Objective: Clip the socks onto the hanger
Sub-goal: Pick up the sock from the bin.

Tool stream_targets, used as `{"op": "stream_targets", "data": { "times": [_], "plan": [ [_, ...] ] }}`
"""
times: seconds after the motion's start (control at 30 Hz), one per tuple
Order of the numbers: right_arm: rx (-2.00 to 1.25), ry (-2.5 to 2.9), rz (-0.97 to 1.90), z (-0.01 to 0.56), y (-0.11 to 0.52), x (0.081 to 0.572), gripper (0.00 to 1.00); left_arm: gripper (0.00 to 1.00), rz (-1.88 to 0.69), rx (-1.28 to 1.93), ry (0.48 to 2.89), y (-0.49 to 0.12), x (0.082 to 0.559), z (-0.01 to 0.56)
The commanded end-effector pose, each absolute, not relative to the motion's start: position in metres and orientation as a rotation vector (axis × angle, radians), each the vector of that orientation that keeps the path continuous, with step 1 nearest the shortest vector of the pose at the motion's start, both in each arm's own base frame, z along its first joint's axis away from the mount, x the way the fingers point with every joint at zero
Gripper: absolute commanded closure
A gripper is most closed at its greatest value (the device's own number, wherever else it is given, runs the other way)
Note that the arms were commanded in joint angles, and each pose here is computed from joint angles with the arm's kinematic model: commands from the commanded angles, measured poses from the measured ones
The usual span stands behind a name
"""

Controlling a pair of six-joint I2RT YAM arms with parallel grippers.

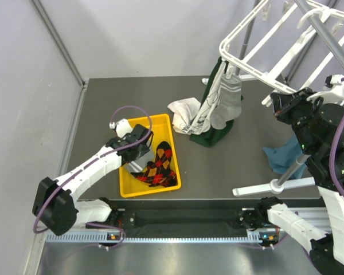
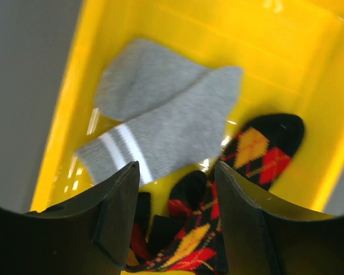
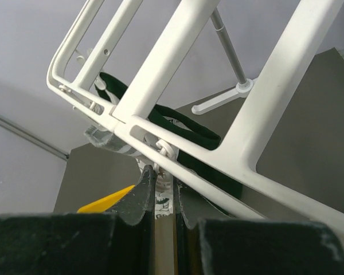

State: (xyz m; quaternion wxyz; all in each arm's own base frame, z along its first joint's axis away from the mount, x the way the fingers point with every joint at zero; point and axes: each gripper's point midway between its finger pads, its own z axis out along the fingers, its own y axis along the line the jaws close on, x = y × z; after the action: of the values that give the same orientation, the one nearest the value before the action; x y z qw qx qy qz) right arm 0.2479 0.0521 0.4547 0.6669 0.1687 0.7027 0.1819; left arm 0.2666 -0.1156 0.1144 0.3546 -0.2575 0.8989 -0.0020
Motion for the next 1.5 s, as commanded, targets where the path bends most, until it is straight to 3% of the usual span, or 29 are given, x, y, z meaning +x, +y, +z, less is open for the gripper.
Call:
{"op": "stream_targets", "data": {
  "times": [0.0,0.4,0.83,0.93,1.0,1.1,1.2,1.47],
  "plan": [
    [0.359,1.568,0.435,0.459,0.056,0.247,1.0,0.41,0.057,-0.895,2.258,-0.087,0.258,0.104],
    [0.359,1.571,0.437,0.458,0.055,0.244,1.0,0.53,0.021,-1.107,2.356,-0.091,0.25,0.047],
    [0.356,1.583,0.458,0.453,0.06,0.247,1.0,0.58,0.138,-1.116,2.394,-0.081,0.24,0.011],
    [0.354,1.581,0.462,0.454,0.06,0.246,1.0,0.64,0.144,-1.101,2.407,-0.082,0.24,0.005],
    [0.354,1.581,0.462,0.454,0.06,0.246,1.0,0.74,0.138,-1.086,2.412,-0.083,0.242,0.004],
    [0.354,1.582,0.461,0.453,0.06,0.245,1.0,0.91,0.142,-1.072,2.408,-0.083,0.244,0.008],
    [0.351,1.586,0.463,0.452,0.06,0.245,1.0,1.0,0.135,-1.037,2.37,-0.08,0.251,0.022],
    [0.354,1.585,0.463,0.451,0.06,0.246,1.0,1.0,0.083,-0.786,2.259,-0.088,0.284,0.108]
  ]
}}
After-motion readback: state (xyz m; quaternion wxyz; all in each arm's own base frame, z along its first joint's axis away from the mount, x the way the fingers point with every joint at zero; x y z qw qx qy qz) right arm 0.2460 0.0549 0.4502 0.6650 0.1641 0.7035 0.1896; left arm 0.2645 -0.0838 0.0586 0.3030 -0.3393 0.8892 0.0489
